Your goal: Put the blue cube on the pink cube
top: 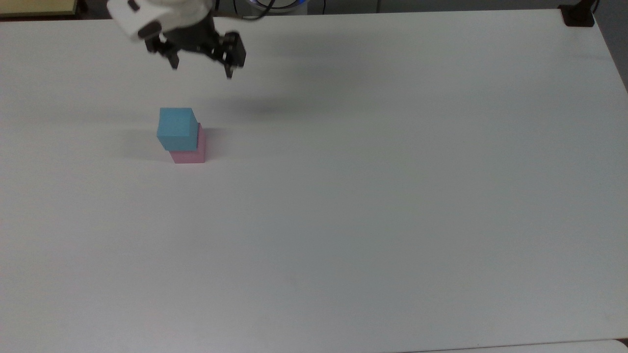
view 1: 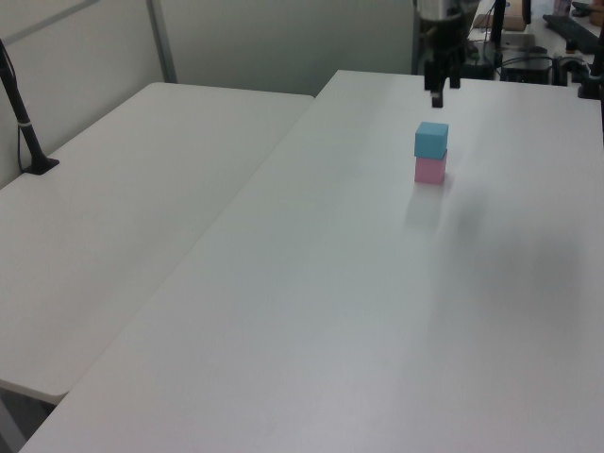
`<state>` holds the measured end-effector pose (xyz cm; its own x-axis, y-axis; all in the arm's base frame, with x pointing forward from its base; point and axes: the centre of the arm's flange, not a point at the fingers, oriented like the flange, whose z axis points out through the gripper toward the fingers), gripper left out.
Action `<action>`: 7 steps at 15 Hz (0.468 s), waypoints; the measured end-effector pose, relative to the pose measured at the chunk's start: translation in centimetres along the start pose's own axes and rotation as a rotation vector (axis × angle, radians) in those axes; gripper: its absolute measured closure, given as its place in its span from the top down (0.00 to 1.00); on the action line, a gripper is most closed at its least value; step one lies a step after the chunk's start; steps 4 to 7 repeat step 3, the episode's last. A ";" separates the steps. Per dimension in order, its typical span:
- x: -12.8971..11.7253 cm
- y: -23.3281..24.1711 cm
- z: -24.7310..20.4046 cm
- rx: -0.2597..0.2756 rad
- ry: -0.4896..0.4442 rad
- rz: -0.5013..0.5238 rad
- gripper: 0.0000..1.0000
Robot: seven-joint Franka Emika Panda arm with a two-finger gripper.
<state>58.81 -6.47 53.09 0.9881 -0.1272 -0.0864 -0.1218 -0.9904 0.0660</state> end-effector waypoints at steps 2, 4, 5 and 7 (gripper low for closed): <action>-2.5 0.1 -2.9 -0.004 -0.011 -0.007 1.00; -3.5 0.5 -4.1 -0.003 -0.010 -0.005 1.00; -3.5 0.5 -4.1 -0.003 -0.010 -0.005 1.00; -3.5 0.5 -4.1 -0.003 -0.010 -0.005 1.00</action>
